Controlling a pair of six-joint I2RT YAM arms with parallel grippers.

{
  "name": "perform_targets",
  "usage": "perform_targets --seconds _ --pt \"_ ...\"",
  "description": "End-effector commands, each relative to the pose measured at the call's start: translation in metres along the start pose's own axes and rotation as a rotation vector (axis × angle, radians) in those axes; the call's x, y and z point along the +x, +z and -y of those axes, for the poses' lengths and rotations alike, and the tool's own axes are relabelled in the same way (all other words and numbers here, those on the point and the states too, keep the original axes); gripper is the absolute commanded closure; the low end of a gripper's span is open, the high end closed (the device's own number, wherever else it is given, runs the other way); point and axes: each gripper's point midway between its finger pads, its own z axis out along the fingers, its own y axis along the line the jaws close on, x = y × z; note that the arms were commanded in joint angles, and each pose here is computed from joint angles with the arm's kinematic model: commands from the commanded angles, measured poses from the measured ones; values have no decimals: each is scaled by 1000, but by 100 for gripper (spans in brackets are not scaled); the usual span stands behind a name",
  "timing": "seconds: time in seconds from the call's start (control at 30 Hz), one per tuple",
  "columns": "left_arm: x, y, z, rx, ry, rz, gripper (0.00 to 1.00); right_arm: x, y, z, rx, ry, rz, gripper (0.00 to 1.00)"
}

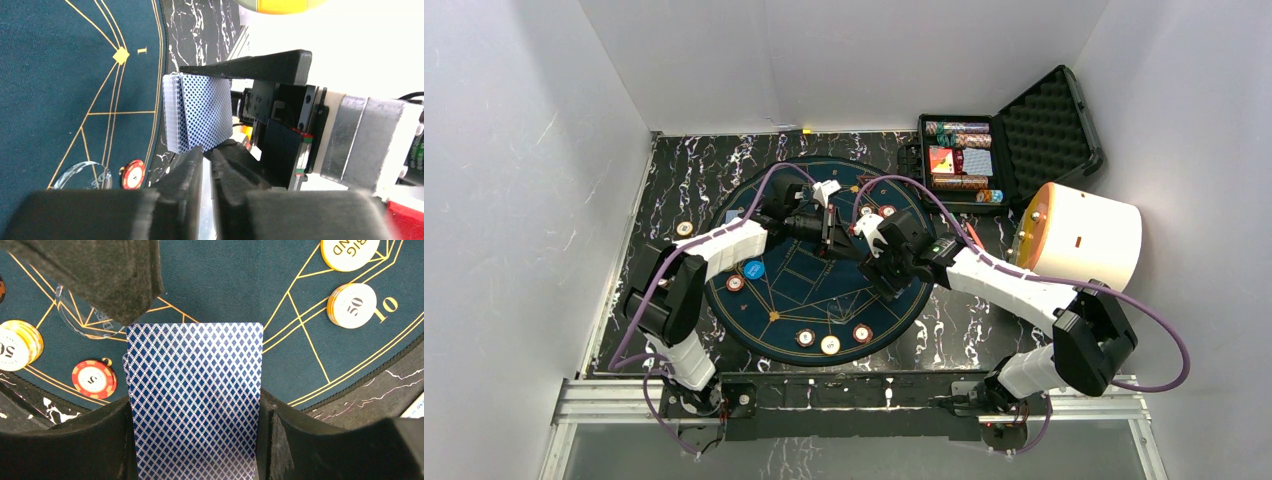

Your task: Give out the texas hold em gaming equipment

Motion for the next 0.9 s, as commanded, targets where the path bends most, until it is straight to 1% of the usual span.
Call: perform_targets --seconds 0.0,0.03,0.07,0.1,0.2,0.27,0.37,0.4,0.53,0.7,0.87 --pt "-1 -6 12 12 28 -17 77 -24 -11 3 15 -19 99 75" --pt "0 -5 10 12 24 -24 67 -25 -12 2 14 -20 102 76" --pt "1 -3 8 8 25 -28 62 -26 -13 2 11 -20 105 76" --pt "1 -1 6 5 27 -31 59 -27 -13 2 10 -21 107 76" --pt "2 5 8 24 36 -54 54 -27 -14 1 6 -25 110 76" --pt "3 11 11 33 49 -70 43 -28 -14 1 4 -28 114 76" --pt "7 21 8 39 45 -101 39 -31 -16 0 0 -29 125 76" --pt "8 23 6 40 41 -109 35 -31 -16 0 -2 -29 126 76" --pt "14 30 4 65 40 -134 34 -33 -18 0 1 -32 130 76" --pt "17 33 8 115 29 -147 36 -34 -17 0 -3 -35 129 76" --pt "20 36 9 163 -2 -153 42 -35 -17 1 0 -38 133 76"
